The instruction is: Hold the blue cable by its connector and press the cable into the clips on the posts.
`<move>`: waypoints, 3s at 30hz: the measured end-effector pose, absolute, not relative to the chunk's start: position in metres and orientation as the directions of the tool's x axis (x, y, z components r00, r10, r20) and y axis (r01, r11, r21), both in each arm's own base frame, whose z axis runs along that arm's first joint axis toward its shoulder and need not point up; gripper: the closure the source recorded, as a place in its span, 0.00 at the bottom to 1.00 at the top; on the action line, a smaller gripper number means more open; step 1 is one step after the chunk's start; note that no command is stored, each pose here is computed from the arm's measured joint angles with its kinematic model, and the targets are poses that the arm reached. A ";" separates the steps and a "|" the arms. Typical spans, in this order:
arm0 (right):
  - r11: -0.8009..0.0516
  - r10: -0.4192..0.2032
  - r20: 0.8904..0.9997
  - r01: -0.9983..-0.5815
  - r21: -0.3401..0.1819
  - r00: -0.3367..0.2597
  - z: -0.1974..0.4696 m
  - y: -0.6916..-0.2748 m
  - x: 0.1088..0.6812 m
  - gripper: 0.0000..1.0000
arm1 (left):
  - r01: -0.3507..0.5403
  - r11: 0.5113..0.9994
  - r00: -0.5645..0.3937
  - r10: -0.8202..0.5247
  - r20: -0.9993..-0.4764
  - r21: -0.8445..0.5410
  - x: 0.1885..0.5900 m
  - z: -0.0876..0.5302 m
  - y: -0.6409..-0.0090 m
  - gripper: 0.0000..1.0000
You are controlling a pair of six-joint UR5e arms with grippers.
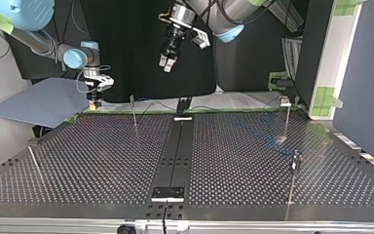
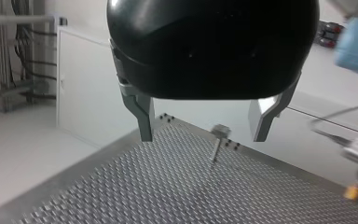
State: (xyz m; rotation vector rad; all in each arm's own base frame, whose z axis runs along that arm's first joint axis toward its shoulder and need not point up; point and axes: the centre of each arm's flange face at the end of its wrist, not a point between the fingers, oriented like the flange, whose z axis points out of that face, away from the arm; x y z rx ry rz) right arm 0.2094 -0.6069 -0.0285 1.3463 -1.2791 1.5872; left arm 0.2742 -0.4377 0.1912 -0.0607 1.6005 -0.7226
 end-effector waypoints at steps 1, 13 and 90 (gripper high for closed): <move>-0.283 -0.089 0.969 -0.927 -0.248 -0.232 -0.025 -0.608 0.210 1.00 | 0.363 0.798 -0.191 -0.442 -0.877 -0.481 0.273 0.185 -0.436 0.00; -0.279 -0.062 0.957 -0.916 -0.288 -0.282 0.032 -0.618 0.209 1.00 | 0.349 0.795 -0.221 -0.444 -0.868 -0.495 0.252 0.144 -0.414 0.00; -0.251 -0.058 0.951 -0.917 -0.309 -0.304 0.082 -0.620 0.205 1.00 | 0.377 0.784 -0.235 -0.433 -0.870 -0.493 0.231 0.123 -0.394 0.00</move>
